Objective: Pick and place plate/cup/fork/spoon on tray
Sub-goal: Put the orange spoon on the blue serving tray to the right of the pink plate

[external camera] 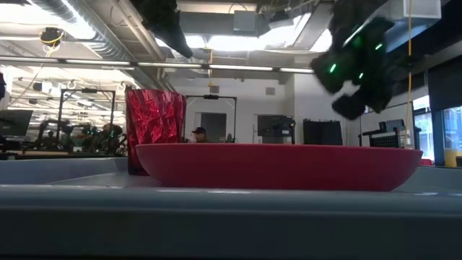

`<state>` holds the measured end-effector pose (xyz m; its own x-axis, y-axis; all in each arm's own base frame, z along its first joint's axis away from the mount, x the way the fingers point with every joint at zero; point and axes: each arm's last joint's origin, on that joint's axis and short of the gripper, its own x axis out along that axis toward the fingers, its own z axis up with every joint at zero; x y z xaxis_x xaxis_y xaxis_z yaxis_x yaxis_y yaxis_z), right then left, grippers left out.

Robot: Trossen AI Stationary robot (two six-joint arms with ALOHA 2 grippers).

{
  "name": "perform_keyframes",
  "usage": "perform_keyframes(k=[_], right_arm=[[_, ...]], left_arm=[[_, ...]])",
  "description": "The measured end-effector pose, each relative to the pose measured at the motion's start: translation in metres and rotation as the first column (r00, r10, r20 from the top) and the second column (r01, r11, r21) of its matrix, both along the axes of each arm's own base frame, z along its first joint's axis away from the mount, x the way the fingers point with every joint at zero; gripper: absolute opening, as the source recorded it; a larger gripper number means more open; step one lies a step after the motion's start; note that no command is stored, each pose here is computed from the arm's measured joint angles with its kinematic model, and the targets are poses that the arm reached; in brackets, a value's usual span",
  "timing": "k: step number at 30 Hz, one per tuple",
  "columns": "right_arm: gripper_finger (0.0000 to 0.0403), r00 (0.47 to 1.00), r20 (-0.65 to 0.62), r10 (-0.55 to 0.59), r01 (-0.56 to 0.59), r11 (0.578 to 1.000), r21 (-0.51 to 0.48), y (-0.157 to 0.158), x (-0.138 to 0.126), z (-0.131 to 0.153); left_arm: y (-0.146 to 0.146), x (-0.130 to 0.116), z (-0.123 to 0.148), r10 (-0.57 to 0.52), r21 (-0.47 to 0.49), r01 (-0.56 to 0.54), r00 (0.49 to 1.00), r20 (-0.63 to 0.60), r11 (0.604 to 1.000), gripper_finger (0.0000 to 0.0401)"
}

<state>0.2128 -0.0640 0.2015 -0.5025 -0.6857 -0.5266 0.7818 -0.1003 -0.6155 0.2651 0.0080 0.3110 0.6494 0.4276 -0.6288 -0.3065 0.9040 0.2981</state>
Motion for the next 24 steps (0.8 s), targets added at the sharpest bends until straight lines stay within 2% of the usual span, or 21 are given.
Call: perform_keyframes(k=[2, 5, 7, 9, 11, 13, 15, 18, 21, 24], right_arm=[[0.0054, 0.993, 0.12, 0.017, -0.012, 0.999, -0.04, 0.007, -0.012, 0.01], [0.0054, 0.959, 0.282, 0.023, -0.024, 1.0, 0.002, 0.013, -0.03, 0.016], [0.0054, 0.923, 0.38, 0.058, -0.083, 0.995, 0.049, 0.016, -0.037, 0.012], [0.0054, 0.869, 0.478, 0.126, -0.196, 0.976, 0.099, 0.017, -0.038, 0.004], [0.0054, 0.788, 0.577, 0.217, -0.336, 0.935, 0.108, 0.018, -0.033, -0.005], [0.0054, 0.701, 0.639, 0.315, -0.456, 0.888, 0.063, 0.018, -0.027, -0.011], [0.0054, 0.653, 0.644, 0.398, -0.517, 0.856, -0.004, 0.016, -0.023, -0.014], [0.0054, 0.675, 0.589, 0.445, -0.513, 0.856, -0.06, 0.012, -0.025, -0.016], [0.0054, 0.711, 0.562, 0.423, -0.464, 0.882, -0.077, 0.01, -0.029, -0.019], [0.0054, 0.703, 0.601, 0.38, -0.42, 0.904, -0.08, 0.01, -0.029, -0.02]], left_arm=[[0.0, 0.0, 0.0, 0.0, 0.0, 0.0, 1.0, 0.0, 1.0, 0.0047], [0.0, 0.0, 0.0, 0.001, 0.0, -0.001, 1.0, 0.0, 1.0, 0.0047], [0.0, 0.0, 0.0, 0.001, 0.0, -0.001, 1.0, 0.0, 1.0, 0.0047], [0.0, 0.0, 0.0, 0.001, 0.0, -0.001, 1.0, 0.001, 1.0, 0.0047], [0.0, 0.0, 0.0, 0.001, 0.0, -0.001, 1.0, 0.001, 1.0, 0.0047], [0.0, 0.0, 0.0, 0.002, -0.001, -0.002, 1.0, 0.002, 1.0, 0.0047], [0.0, 0.0, 0.0, 0.006, -0.006, -0.006, 1.0, 0.004, 1.0, 0.0047], [0.0, 0.0, 0.0, 0.014, -0.013, -0.013, 1.0, 0.009, 1.0, 0.0047], [0.0, 0.0, 0.0, 0.021, -0.021, -0.021, 1.0, 0.014, 1.0, 0.0047], [0.0, 0.0, 0.0, 0.021, -0.02, -0.021, 1.0, 0.014, 1.0, 0.0047]])
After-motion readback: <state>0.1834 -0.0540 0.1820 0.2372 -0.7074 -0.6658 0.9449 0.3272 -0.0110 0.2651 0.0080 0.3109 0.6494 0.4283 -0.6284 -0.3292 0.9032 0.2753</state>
